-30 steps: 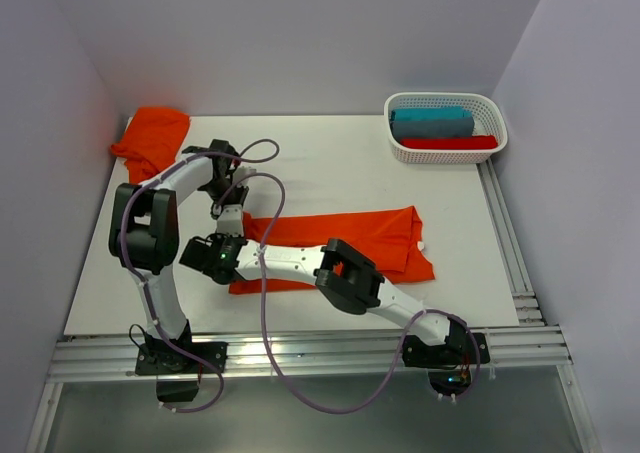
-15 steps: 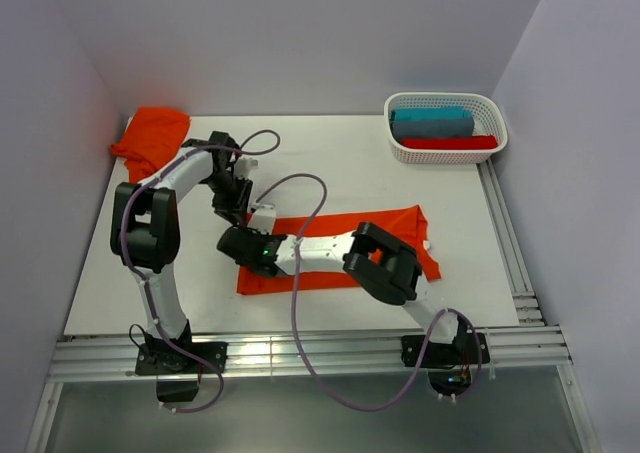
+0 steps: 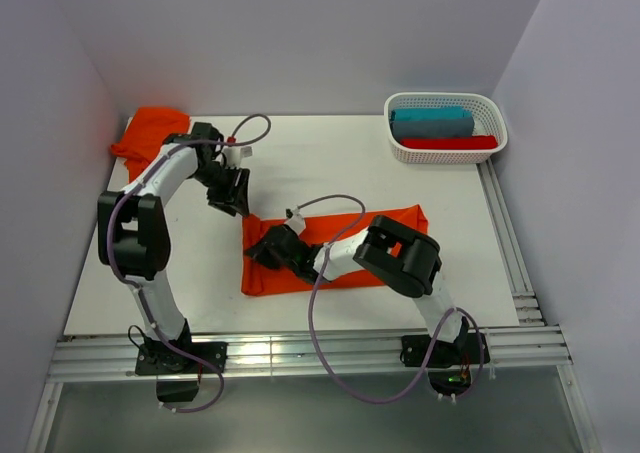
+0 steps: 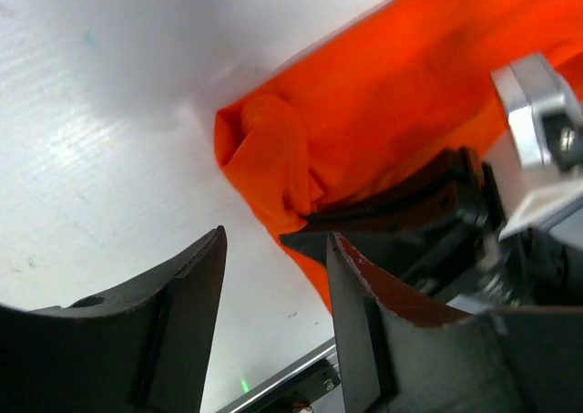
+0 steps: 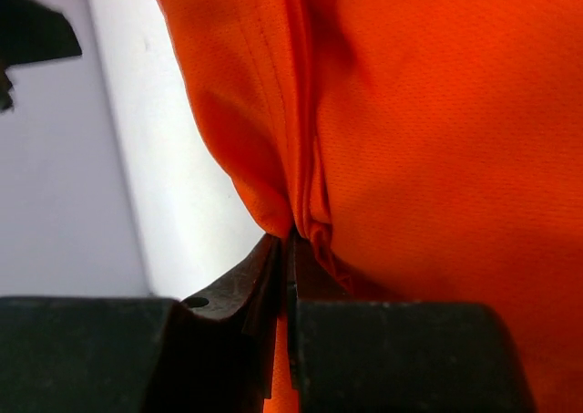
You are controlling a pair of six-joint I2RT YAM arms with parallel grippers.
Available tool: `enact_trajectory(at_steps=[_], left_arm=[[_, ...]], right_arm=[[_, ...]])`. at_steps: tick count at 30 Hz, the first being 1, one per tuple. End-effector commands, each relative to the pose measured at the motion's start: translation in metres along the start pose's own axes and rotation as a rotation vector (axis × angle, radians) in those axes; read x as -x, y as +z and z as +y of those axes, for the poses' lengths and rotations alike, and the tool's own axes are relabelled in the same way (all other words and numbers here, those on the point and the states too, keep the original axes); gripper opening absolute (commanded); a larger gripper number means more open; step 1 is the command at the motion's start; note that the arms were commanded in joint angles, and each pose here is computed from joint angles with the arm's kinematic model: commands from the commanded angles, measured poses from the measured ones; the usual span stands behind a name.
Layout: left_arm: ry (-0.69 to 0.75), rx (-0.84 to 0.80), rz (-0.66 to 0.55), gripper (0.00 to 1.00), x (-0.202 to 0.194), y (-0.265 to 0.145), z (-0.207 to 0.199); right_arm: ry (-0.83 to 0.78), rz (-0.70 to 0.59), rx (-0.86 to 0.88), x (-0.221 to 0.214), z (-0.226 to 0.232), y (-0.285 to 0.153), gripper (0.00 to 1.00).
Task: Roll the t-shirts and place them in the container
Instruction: Roll the tshirt
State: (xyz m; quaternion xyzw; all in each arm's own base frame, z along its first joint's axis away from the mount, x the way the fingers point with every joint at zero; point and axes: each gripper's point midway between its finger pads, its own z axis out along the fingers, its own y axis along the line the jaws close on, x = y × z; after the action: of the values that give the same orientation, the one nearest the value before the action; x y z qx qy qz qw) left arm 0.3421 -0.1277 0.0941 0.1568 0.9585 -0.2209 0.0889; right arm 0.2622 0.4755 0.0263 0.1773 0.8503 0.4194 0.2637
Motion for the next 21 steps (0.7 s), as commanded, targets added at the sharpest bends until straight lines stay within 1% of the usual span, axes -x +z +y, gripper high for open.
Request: enact_trajectory(at_steps=[1,5,9,16,21], left_arm=[[0.030,-0.098,-0.033,0.52,-0.010,-0.014,-0.007],[0.022,-0.136,-0.010,0.52,-0.031,-0.001,0.002],[-0.003,-0.171,0.033,0.50,-0.046,0.021,0.006],[-0.058,-0.195,0.063,0.50,-0.056,0.049,0.014],[-0.104,-0.195,0.065,0.50,-0.055,0.064,0.018]], right_arm=[[0.139,0.039,0.166,0.000,0.032,-0.012,0.08],[0.241,0.054,0.234,0.002,0.027,-0.018,0.08],[0.285,0.060,0.268,0.003,0.024,-0.019,0.08],[0.343,0.067,0.300,0.005,0.022,-0.020,0.08],[0.373,0.079,0.329,0.004,0.020,-0.019,0.07]])
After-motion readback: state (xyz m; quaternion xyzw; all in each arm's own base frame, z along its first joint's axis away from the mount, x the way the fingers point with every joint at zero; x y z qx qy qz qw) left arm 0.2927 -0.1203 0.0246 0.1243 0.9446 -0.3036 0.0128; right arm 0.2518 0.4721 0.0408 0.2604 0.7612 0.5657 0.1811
